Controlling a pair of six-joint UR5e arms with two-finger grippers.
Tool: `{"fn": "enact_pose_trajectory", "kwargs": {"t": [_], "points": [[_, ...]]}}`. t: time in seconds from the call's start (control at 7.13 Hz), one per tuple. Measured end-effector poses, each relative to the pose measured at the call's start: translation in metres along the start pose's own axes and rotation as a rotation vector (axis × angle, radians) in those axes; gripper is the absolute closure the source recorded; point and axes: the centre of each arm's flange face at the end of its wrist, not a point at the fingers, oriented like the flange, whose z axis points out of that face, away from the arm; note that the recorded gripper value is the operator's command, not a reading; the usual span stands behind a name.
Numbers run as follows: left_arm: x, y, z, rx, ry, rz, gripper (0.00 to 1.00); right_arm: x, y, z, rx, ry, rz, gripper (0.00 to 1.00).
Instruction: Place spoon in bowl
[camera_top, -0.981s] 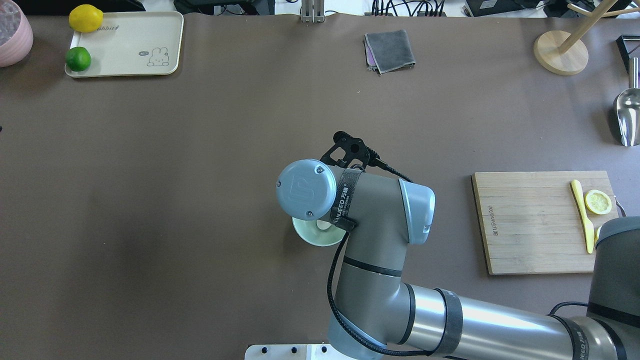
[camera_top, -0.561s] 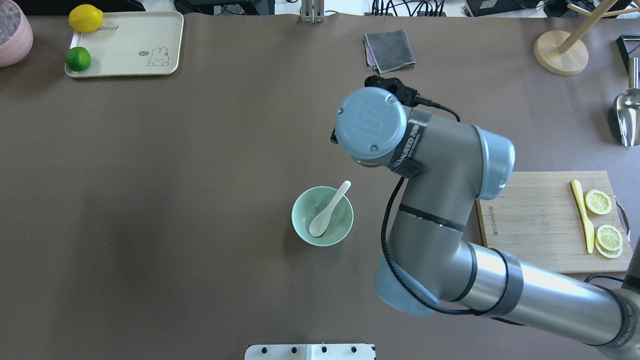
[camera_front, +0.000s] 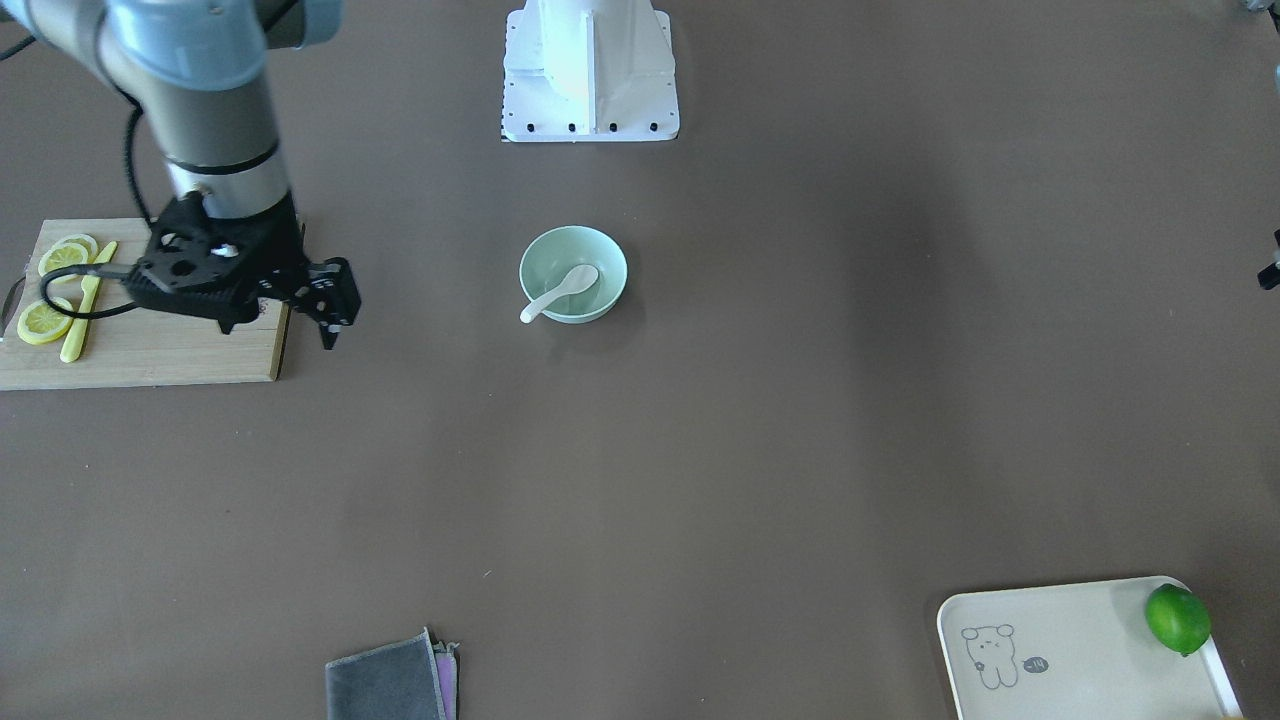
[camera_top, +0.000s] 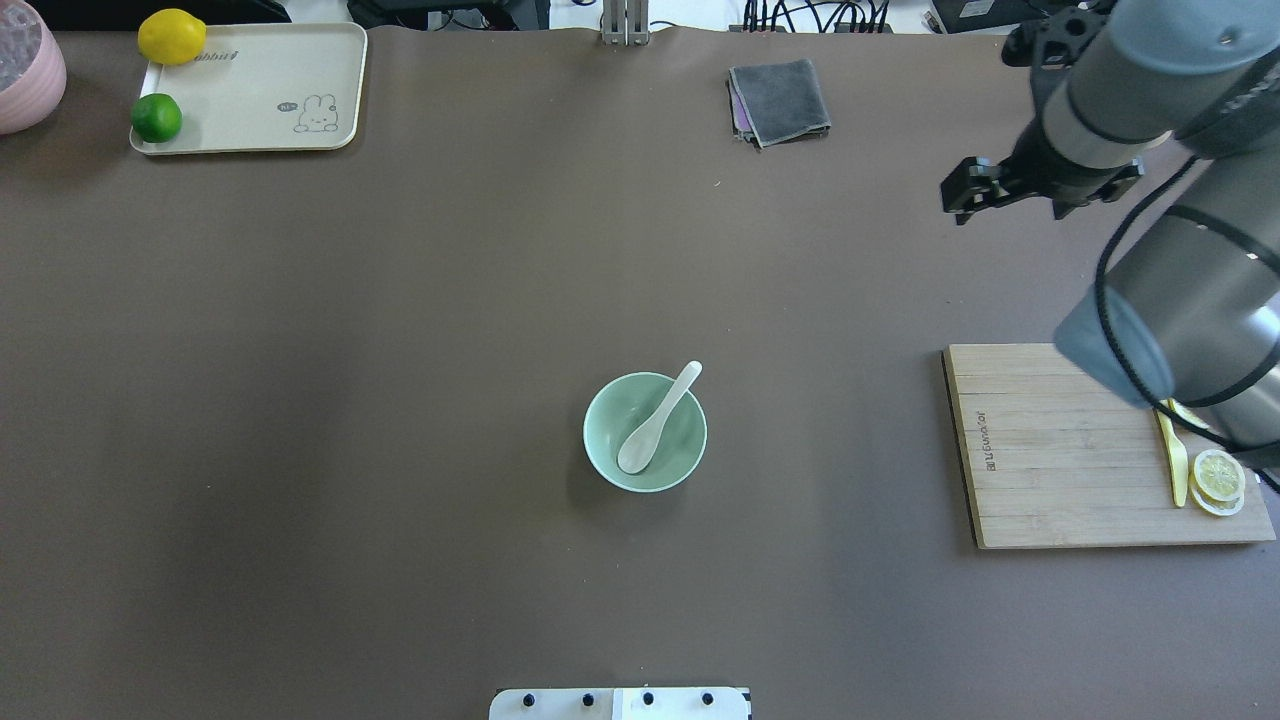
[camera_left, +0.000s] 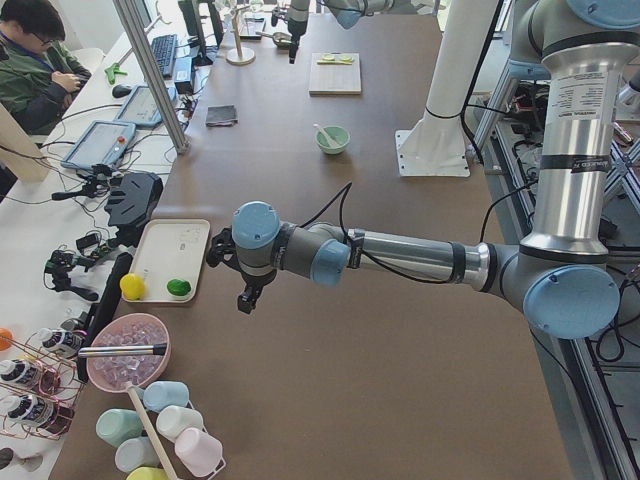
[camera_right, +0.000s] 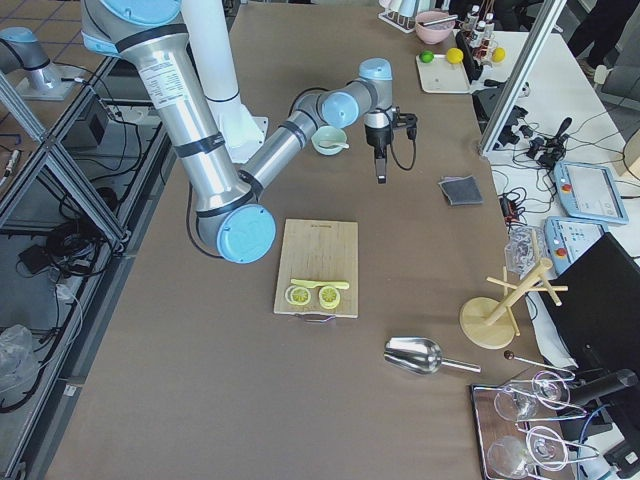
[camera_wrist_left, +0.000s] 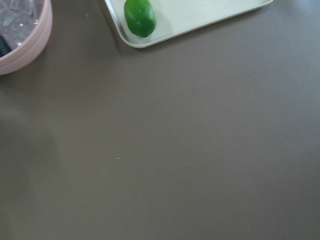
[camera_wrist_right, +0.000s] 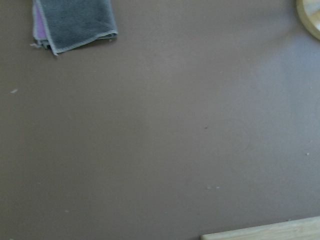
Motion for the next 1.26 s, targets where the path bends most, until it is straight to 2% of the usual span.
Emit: {"fn": "enact_pose_trajectory", "kwargs": {"t": [0.14, 0.42, 0.7, 0.98, 1.26], "points": [[-0.009, 0.014, -0.010, -0.021, -0.002, -0.025, 0.02, 0.068, 0.003, 0.003, -0.039, -0.016, -0.064, 0.00], [-0.030, 0.063, -0.001, -0.056, -0.005, -0.091, 0.02, 0.187, 0.031, 0.009, -0.104, -0.041, -0.099, 0.00], [-0.038, 0.080, 0.002, -0.043, -0.050, -0.074, 0.02, 0.285, 0.072, 0.008, -0.134, -0.063, -0.120, 0.00], [-0.040, 0.089, 0.002, -0.057, -0.058, -0.097, 0.02, 0.360, 0.119, 0.002, -0.140, -0.095, -0.079, 0.00], [-0.039, 0.092, -0.001, -0.058, -0.062, -0.101, 0.02, 0.400, 0.159, 0.005, -0.155, -0.099, -0.012, 0.00]]}}
